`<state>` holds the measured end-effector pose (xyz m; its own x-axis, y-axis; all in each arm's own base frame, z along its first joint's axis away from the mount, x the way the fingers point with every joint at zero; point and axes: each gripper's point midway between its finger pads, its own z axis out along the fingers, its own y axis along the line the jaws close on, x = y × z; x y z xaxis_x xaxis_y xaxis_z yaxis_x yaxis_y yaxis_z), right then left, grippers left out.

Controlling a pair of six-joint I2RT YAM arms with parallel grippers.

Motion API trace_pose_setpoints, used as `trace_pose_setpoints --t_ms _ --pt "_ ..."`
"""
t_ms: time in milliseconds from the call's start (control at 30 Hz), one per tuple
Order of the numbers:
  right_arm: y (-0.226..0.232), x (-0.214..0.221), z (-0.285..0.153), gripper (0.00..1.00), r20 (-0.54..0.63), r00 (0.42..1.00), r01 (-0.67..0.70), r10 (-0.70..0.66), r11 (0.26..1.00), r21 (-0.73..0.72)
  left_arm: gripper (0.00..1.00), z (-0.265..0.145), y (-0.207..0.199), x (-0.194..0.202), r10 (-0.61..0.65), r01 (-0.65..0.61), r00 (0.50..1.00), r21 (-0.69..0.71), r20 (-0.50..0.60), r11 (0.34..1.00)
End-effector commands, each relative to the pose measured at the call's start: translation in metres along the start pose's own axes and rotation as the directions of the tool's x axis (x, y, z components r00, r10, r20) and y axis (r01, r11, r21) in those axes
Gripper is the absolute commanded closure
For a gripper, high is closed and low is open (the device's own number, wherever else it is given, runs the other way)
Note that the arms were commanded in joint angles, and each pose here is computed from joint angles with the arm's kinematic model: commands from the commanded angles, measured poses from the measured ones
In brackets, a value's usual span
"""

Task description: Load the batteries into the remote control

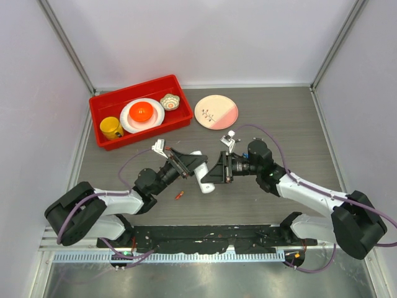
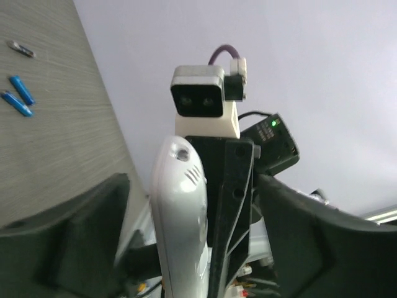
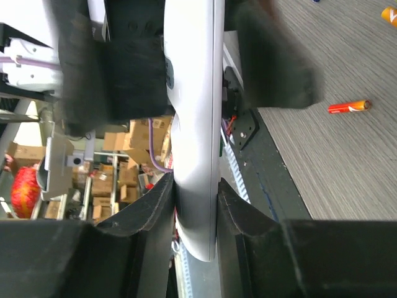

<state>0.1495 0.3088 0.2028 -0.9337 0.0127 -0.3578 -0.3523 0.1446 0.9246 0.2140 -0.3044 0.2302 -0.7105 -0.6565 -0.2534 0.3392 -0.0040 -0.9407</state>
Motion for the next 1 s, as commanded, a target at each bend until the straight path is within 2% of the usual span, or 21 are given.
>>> trace_pose_setpoints --t_ms 0,67,100,133,167,200,233,267,300,333,400,500,600,667,800,967 --pt "0.018 -0.009 -0.006 0.99 -0.019 0.988 0.154 -0.154 0.987 0.039 0.01 -0.009 -0.063 -0.032 0.004 -0.029 0.995 0.24 0.103 0.97" --pt "0.003 -0.011 -0.009 0.99 -0.016 0.991 0.131 -0.13 0.982 0.134 0.0 -0.011 -0.064 -0.037 0.011 -0.036 0.994 0.233 0.107 0.972" --pt "0.003 -0.024 -0.011 0.99 -0.009 0.974 0.224 -0.227 0.957 0.186 0.0 -0.013 -0.064 -0.042 0.02 -0.047 0.993 0.23 0.116 0.972" --pt "-0.024 -0.015 -0.022 0.99 -0.053 0.987 0.161 -0.151 0.925 0.345 0.0 -0.013 -0.059 -0.045 0.025 -0.048 0.993 0.205 0.115 0.978" --pt "-0.05 -0.033 -0.035 0.99 -0.013 0.981 0.17 -0.191 0.838 0.518 0.0 -0.015 -0.057 -0.047 0.029 -0.051 0.993 0.19 0.118 0.981" --pt "-0.053 -0.054 -0.046 0.99 -0.008 0.964 0.212 -0.265 0.754 0.621 0.0 -0.021 -0.066 -0.056 0.045 -0.073 0.989 0.203 0.142 0.976" --pt "-0.081 -0.046 -0.066 0.99 -0.062 0.977 0.18 -0.203 0.634 0.752 0.0 -0.021 -0.052 -0.056 0.066 -0.085 0.988 0.137 0.139 0.987" --pt "-0.102 -0.067 -0.097 0.99 -0.04 0.963 0.156 -0.265 0.434 0.888 0.0 -0.025 -0.048 -0.058 0.079 -0.096 0.986 0.108 0.147 0.99" --pt "-0.098 -0.081 -0.106 0.99 -0.052 0.954 0.159 -0.294 0.351 0.923 0.0 -0.031 -0.059 -0.061 0.1 -0.12 0.982 0.114 0.163 0.986" --pt "-0.104 -0.076 -0.122 0.99 -0.107 0.956 0.177 -0.273 0.248 0.953 0.0 -0.033 -0.036 -0.057 0.113 -0.115 0.984 0.006 0.139 0.993" --pt "-0.111 -0.094 -0.148 0.99 -0.138 0.942 0.161 -0.305 0.051 0.986 0.0 -0.04 -0.032 -0.059 0.173 -0.167 0.976 -0.053 0.136 0.985" --pt "-0.124 -0.099 -0.169 0.99 -0.217 0.939 0.187 -0.266 -0.131 0.973 0.0 -0.06 -0.027 -0.063 0.208 -0.192 0.963 -0.107 0.17 0.976" --pt "-0.149 -0.088 -0.17 0.99 -0.29 0.943 0.256 -0.165 -0.203 0.945 0.0 -0.077 -0.021 -0.069 0.213 -0.189 0.952 -0.127 0.222 0.974" --pt "-0.162 -0.081 -0.16 0.99 -0.296 0.947 0.274 -0.126 -0.169 0.947 0.0 -0.085 -0.016 -0.068 0.22 -0.19 0.95 -0.147 0.223 0.971" --pt "-0.19 -0.067 -0.144 0.99 -0.369 0.928 0.352 -0.054 -0.198 0.915 0.01 -0.092 -0.011 -0.063 0.249 -0.217 0.95 -0.175 0.19 0.96" --pt "-0.209 -0.054 -0.124 0.99 -0.435 0.901 0.426 0.0 -0.2 0.882 0.01 -0.095 -0.002 -0.057 0.25 -0.216 0.955 -0.203 0.159 0.955"
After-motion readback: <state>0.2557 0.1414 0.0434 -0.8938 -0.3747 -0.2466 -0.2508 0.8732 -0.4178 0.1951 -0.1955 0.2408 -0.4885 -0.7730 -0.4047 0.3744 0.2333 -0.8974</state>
